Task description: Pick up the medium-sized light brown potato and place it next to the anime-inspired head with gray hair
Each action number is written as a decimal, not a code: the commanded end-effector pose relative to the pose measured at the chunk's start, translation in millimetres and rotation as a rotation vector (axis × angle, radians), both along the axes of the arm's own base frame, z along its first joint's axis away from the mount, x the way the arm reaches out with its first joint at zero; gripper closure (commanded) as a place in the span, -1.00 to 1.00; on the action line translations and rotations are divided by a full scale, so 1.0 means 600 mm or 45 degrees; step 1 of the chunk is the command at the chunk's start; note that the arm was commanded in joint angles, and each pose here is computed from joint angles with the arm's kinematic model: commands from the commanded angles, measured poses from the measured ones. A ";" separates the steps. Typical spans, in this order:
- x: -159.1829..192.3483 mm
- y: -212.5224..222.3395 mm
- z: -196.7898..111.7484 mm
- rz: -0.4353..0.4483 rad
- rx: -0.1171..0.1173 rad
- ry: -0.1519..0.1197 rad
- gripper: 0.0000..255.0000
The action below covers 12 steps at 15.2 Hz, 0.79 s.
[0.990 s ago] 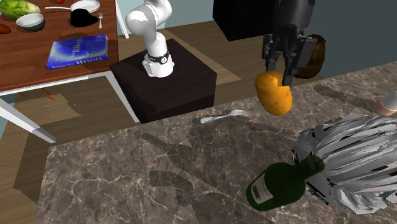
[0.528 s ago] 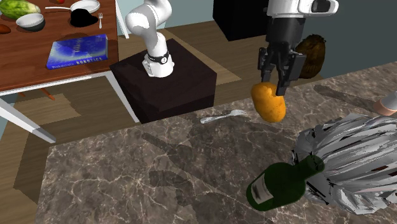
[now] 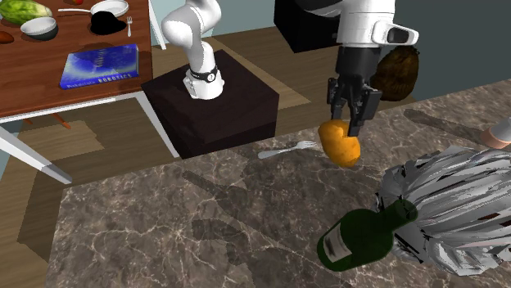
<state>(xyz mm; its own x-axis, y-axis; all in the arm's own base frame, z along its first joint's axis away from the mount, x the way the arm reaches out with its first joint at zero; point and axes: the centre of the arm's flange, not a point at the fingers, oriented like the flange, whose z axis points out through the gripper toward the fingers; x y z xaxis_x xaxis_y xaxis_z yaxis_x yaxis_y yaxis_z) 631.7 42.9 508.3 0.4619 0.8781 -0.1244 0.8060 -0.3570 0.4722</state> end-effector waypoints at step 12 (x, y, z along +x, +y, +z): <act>-0.001 0.000 -0.112 0.000 0.000 -0.001 1.00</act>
